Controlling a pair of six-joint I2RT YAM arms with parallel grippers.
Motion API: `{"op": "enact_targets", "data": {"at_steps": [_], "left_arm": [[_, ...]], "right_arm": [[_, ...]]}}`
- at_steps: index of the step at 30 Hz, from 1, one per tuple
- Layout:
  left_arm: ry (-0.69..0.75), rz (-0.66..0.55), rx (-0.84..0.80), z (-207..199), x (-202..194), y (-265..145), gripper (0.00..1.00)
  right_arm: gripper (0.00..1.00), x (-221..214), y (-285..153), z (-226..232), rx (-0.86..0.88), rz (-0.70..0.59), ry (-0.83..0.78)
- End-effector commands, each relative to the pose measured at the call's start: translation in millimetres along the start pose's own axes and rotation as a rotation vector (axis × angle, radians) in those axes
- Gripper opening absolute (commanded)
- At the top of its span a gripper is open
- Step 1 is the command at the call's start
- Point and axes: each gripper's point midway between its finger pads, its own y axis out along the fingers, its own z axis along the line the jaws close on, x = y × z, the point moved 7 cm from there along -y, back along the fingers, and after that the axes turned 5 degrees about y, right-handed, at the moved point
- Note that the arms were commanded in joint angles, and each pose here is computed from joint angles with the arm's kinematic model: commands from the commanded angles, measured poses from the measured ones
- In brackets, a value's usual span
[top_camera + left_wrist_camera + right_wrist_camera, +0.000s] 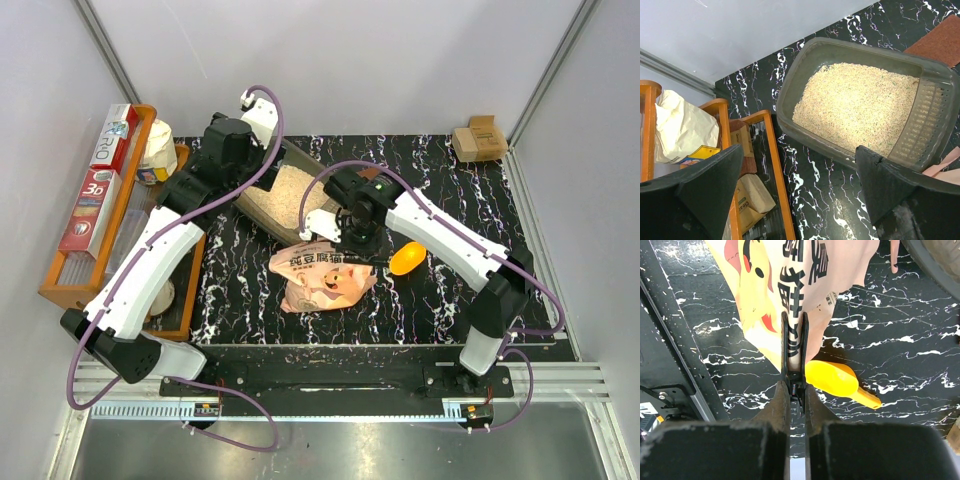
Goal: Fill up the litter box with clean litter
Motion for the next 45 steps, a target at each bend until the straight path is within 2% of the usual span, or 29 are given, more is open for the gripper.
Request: {"op": "enact_targets", "data": {"at_steps": [1,5,10,19,31,37,39,40,41,43,45], "left_arm": [[-0.018,-0.055,0.031,10.3,13.0,-12.0,0.99],[-0.022,-0.055,0.022,9.0,13.1,-11.8,0.99],[-0.028,-0.052,0.008,6.3,12.6,-10.8,0.99],[-0.024,-0.051,0.003,6.0,10.2,-13.4,0.99],[-0.025,-0.049,0.006,6.3,6.7,-16.5,0.99],[-0.026,-0.046,0.0,5.1,6.6,-14.4,0.99],[-0.028,-0.047,-0.006,3.6,7.4,-13.4,0.99],[-0.029,-0.049,-0.009,3.6,8.6,-13.3,0.99],[-0.027,-0.046,-0.008,3.3,8.7,-12.3,0.99],[-0.026,-0.049,-0.009,3.9,10.3,-12.4,0.99],[-0.012,-0.052,-0.004,5.3,11.2,-12.9,0.99]], "right_arm": [[0.0,1.3,-19.3,6.5,0.007,0.003,-0.086],[0.0,2.4,-21.5,4.9,-0.008,0.019,-0.084],[0.0,11.2,-20.1,9.4,0.006,-0.037,0.045],[0.0,11.6,-1.6,10.0,0.075,0.001,-0.001],[0.0,32.6,5.7,5.3,0.105,-0.068,0.008],[0.0,27.7,13.1,7.3,0.125,-0.027,0.031],[0.1,26.8,14.1,7.7,0.128,-0.022,0.027],[0.18,26.5,14.4,7.2,0.124,-0.02,0.024],[0.35,26.7,13.3,4.9,0.103,-0.022,0.022],[0.45,27.0,7.7,1.4,0.061,-0.032,0.023],[0.49,29.4,-1.0,-5.8,-0.007,-0.053,0.029]]}}
